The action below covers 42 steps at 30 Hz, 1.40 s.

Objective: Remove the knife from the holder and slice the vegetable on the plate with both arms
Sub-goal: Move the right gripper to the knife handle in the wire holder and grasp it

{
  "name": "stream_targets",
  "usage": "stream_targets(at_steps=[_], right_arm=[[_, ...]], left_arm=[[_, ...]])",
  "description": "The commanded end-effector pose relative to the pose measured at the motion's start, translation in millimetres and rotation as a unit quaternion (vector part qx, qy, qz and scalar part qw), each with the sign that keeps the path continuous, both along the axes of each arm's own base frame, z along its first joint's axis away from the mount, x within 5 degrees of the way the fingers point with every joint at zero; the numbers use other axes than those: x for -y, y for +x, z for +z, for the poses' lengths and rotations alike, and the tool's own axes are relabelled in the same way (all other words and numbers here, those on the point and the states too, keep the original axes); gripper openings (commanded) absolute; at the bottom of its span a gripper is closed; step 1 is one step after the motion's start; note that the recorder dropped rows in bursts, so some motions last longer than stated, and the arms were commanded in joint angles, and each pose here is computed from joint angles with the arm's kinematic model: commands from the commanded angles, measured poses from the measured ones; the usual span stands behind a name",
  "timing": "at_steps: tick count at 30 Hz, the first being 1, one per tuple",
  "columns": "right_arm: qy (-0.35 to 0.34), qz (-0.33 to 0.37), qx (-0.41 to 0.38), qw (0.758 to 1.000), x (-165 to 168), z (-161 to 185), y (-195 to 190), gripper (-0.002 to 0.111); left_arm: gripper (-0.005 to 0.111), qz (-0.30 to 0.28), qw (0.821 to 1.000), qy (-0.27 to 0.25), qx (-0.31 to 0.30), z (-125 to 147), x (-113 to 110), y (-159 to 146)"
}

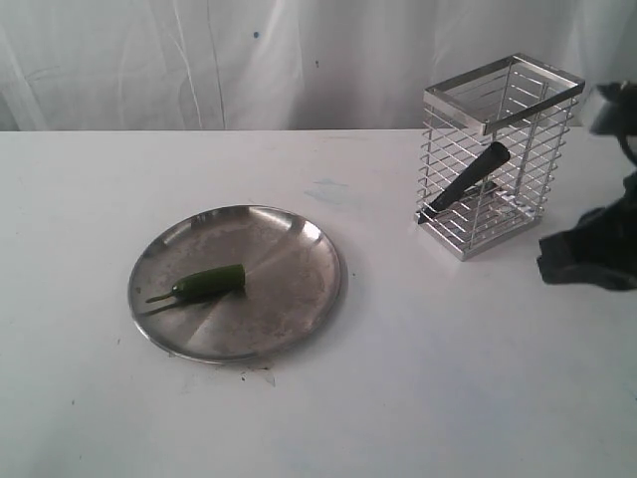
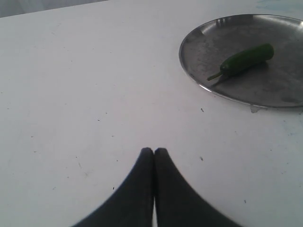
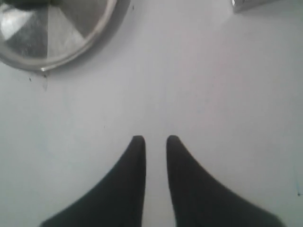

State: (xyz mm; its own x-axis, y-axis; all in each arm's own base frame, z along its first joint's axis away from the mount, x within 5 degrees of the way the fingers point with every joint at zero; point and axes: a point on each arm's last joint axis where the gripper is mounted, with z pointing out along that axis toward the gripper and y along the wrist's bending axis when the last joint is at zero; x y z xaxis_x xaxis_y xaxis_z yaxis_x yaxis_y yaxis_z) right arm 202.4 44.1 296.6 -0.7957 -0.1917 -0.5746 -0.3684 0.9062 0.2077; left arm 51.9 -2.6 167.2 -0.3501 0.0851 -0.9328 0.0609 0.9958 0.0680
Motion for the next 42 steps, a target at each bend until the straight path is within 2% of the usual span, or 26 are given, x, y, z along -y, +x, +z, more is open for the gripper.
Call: stream_targets(at_steps=[1,3,4,14,21,37,42], right_arm=[[0.01,0.0,0.053,0.999,-2.2,27.4,19.2,0.045],[0.011,-0.004,0.066,0.998,-2.6,34.9,30.4,0.059],[0.011,-0.006,0.071,0.997,-2.8,37.6,37.5,0.062],[0.009,-0.017,0.064,0.998,-5.9,29.8,110.5,0.06],[0.007,-0.018,0.046,0.999,-7.8,14.9,142.1,0.06],[-0.001,-0.023,0.022,1.0,-7.7,-13.8,161.4,0.059],[-0.004,-0.021,0.027,0.999,-7.5,-13.4,162.1,0.047]], left_arm=[[0.0,0.0,1.0,-0.003,0.003,-0.2,0.2,0.0],[0.0,0.0,1.0,-0.003,0.003,-0.2,0.2,0.0],[0.0,0.0,1.0,-0.003,0.003,-0.2,0.2,0.0],[0.0,0.0,1.0,-0.003,0.003,-0.2,0.2,0.0],[0.0,0.0,1.0,-0.003,0.003,-0.2,0.2,0.0],[0.0,0.0,1.0,-0.003,0.003,-0.2,0.2,0.0],[0.0,0.0,1.0,-0.003,0.003,-0.2,0.2,0.0]])
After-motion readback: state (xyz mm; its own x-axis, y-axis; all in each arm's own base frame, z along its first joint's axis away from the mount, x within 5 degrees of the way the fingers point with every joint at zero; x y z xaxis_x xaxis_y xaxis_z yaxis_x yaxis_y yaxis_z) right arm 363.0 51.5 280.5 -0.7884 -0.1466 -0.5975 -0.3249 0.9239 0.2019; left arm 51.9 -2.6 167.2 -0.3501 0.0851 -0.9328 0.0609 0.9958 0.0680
